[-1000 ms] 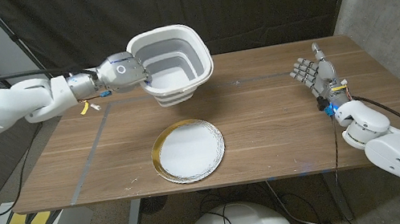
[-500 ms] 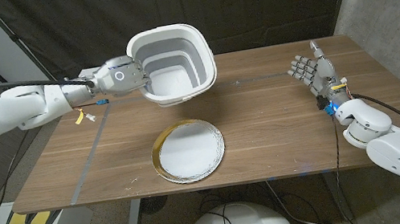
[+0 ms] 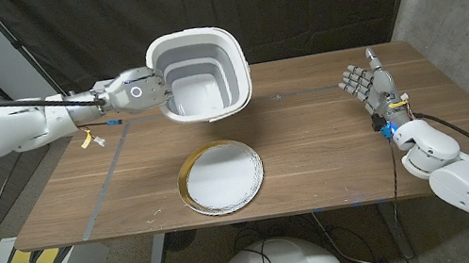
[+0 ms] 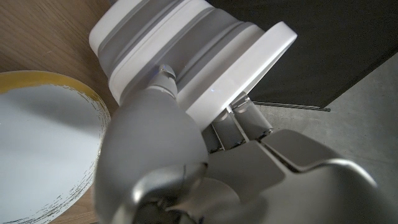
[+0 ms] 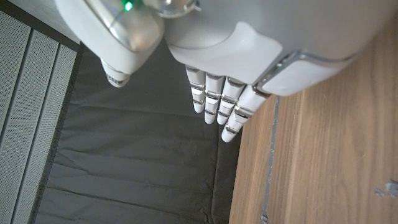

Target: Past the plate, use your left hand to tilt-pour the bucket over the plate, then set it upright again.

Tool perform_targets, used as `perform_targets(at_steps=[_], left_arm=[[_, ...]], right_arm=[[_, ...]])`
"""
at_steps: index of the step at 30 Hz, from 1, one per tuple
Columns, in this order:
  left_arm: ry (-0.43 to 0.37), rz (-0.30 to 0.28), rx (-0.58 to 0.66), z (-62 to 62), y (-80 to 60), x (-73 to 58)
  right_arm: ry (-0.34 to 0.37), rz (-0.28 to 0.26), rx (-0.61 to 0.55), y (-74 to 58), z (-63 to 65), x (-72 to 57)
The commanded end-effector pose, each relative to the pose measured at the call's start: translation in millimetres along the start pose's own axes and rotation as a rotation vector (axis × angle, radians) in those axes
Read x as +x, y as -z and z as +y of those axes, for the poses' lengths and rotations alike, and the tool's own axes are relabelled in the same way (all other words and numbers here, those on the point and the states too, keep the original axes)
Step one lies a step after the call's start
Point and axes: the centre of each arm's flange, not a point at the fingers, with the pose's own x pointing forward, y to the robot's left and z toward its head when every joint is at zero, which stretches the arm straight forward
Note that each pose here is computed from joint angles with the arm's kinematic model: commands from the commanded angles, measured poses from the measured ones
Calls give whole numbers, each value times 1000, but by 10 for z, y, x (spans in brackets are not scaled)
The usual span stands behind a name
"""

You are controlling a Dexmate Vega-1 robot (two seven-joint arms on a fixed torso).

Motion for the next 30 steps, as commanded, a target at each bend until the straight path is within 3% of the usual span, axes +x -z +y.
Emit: perform_targets(at_steps=[1,16,30], left_arm=[[-30,-7,83,52,4,-150],[4,-30,159,184,-31,-263],[49,-104,206,223,-14,-108]], right_arm=[[7,-18,-1,-38,76,-71],[-5,-44,19,40,165,-125],[-9,-87,35,60,178,-165]])
